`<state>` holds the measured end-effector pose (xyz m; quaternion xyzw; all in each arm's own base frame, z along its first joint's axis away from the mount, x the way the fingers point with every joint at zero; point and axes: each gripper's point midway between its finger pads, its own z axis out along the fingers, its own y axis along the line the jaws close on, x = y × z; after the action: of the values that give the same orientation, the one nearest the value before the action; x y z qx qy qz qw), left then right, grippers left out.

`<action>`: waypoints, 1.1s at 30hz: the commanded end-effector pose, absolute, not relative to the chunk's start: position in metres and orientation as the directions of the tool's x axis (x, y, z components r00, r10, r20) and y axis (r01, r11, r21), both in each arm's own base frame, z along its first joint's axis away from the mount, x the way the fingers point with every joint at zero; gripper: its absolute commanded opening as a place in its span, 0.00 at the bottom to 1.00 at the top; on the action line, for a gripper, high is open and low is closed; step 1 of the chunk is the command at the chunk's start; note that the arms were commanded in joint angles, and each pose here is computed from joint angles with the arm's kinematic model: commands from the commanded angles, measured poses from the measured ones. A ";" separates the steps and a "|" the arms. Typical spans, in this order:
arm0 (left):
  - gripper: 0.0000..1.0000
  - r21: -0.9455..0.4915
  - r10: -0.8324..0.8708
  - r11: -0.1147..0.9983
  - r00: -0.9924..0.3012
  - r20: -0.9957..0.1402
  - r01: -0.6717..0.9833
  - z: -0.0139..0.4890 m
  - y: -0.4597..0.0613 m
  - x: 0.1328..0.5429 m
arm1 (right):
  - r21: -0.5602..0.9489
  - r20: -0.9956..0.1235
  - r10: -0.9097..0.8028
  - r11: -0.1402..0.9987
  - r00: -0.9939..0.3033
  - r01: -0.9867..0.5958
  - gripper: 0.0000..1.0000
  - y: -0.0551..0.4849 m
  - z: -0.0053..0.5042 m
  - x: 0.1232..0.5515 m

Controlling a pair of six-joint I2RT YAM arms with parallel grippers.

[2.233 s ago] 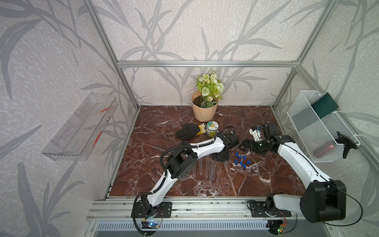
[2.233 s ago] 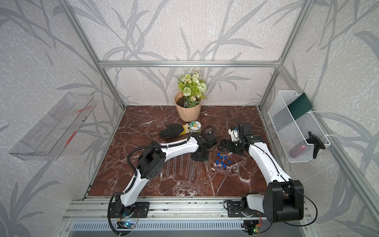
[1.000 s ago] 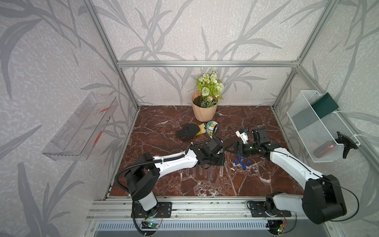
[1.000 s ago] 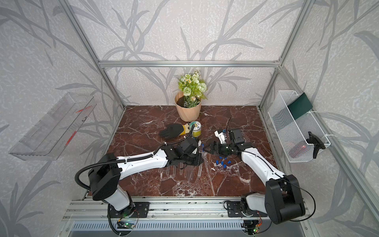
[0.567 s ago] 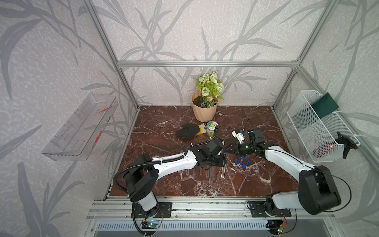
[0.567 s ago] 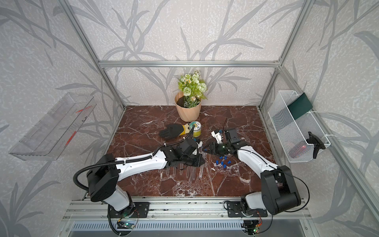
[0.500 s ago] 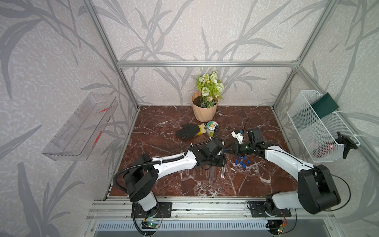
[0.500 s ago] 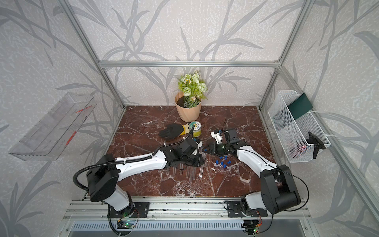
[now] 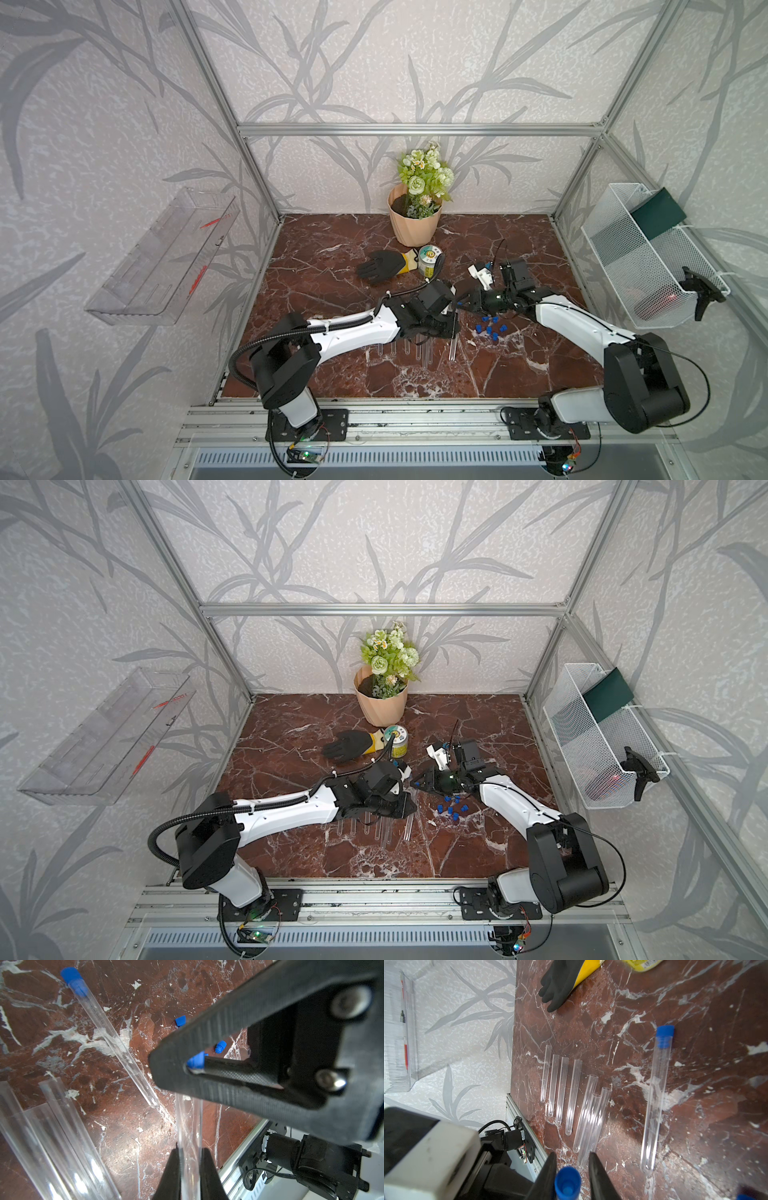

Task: Remove stoppers from test tubes
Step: Open the stopper on the test tube.

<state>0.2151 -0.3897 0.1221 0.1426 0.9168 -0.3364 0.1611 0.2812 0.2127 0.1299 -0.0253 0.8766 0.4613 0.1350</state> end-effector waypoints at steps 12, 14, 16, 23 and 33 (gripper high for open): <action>0.05 -0.580 0.133 0.720 -0.896 -0.423 0.381 0.135 -0.387 0.212 | 0.801 -0.276 0.087 0.570 -0.957 -0.180 0.11 0.213 0.132 0.280; 0.05 -0.579 0.131 0.722 -0.896 -0.425 0.380 0.135 -0.387 0.213 | 0.800 -0.279 0.085 0.571 -0.957 -0.183 0.11 0.213 0.133 0.280; 0.05 -0.577 0.131 0.723 -0.896 -0.425 0.379 0.135 -0.387 0.213 | 0.800 -0.278 0.085 0.572 -0.957 -0.181 0.11 0.212 0.133 0.280; 0.05 -0.575 0.130 0.726 -0.896 -0.424 0.378 0.134 -0.387 0.214 | 0.796 -0.279 0.081 0.576 -0.957 -0.183 0.07 0.212 0.132 0.279; 0.05 -0.570 0.141 0.729 -0.898 -0.417 0.379 0.132 -0.387 0.213 | 0.779 -0.303 0.074 0.594 -0.950 -0.202 0.00 0.210 0.138 0.285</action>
<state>0.2134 -0.3882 0.1203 0.1425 0.9172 -0.3344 0.1631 0.2802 0.2121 0.1290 -0.0256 0.8775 0.4593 0.1355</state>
